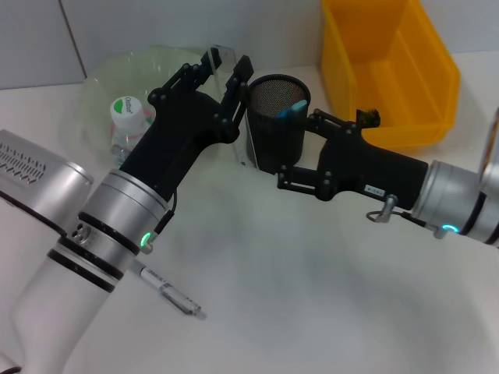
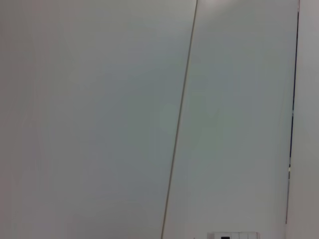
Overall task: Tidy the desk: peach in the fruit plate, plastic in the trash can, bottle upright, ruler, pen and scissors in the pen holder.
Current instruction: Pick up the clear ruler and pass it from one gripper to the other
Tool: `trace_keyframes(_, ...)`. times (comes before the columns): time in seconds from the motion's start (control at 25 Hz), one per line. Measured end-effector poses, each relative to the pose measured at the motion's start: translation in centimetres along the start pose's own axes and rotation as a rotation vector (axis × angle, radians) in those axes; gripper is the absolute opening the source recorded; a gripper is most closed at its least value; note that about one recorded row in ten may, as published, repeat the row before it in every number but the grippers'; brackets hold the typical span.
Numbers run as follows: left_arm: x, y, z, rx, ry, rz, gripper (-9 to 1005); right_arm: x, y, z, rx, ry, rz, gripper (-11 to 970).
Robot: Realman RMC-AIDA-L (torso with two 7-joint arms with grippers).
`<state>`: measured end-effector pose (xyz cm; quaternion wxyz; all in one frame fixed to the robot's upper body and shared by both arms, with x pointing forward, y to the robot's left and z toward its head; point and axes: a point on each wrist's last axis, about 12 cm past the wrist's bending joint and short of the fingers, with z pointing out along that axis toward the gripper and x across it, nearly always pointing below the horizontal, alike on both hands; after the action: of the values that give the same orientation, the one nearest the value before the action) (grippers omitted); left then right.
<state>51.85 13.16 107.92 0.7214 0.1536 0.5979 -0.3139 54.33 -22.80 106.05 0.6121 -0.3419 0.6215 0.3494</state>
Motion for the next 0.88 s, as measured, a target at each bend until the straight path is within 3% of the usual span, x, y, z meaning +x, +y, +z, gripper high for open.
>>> trace_keyframes(0.88, 0.5, -0.8, 0.2, 0.022, 0.039, 0.051, 443, 0.6, 0.3, 2.8, 0.038, 0.012, 0.005, 820)
